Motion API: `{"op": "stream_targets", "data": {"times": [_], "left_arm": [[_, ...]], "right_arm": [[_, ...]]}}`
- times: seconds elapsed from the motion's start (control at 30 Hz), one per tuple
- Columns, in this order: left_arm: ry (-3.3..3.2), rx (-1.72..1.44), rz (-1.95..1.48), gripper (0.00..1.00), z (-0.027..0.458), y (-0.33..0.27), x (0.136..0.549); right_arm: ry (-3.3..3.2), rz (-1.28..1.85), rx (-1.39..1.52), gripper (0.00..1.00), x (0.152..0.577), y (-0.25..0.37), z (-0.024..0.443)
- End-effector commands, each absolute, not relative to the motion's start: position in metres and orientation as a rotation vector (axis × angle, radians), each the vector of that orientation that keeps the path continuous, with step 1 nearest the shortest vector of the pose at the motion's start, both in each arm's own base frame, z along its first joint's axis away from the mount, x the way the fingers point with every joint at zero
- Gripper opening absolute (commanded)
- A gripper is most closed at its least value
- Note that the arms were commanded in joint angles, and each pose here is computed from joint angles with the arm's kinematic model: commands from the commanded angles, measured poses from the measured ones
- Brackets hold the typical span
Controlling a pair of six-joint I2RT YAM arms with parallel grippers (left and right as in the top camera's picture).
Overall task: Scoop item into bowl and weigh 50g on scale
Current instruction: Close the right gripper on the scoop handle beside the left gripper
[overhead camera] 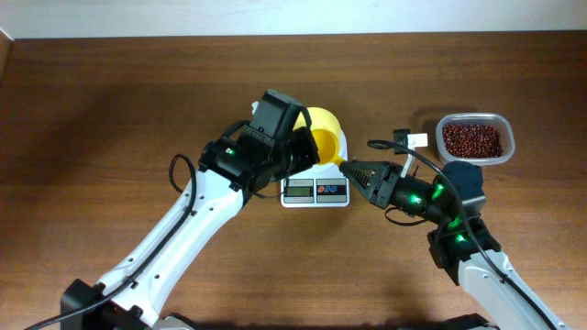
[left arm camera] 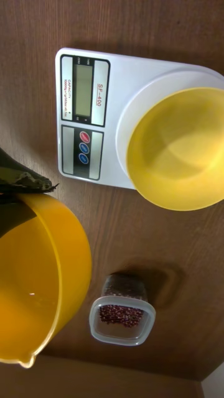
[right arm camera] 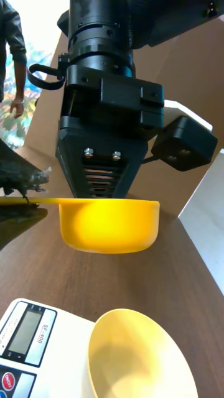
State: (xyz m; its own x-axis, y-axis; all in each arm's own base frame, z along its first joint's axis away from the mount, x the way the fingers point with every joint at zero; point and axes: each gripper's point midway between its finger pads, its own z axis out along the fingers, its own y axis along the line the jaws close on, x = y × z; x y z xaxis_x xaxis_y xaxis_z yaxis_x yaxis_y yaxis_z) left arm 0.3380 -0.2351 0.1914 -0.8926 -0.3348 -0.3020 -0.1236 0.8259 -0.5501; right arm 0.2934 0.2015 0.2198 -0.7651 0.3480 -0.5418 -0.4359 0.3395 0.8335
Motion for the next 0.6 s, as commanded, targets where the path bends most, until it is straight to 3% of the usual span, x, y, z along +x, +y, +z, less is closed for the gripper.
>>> {"op": "stream_targets", "data": {"times": [0.0, 0.57], "left_arm": [[2.613, -0.321, -0.744, 0.0, 0.1935, -0.2381, 0.3395], [2.618, -0.302, -0.746, 0.0, 0.1933, -0.2429, 0.3358]], "right_arm": [[1.928, 1.516, -0.114, 0.13, 0.29, 0.2055, 0.2242], [1.927, 1.515, -0.114, 0.08, 0.2901, 0.2055, 0.2243]]}}
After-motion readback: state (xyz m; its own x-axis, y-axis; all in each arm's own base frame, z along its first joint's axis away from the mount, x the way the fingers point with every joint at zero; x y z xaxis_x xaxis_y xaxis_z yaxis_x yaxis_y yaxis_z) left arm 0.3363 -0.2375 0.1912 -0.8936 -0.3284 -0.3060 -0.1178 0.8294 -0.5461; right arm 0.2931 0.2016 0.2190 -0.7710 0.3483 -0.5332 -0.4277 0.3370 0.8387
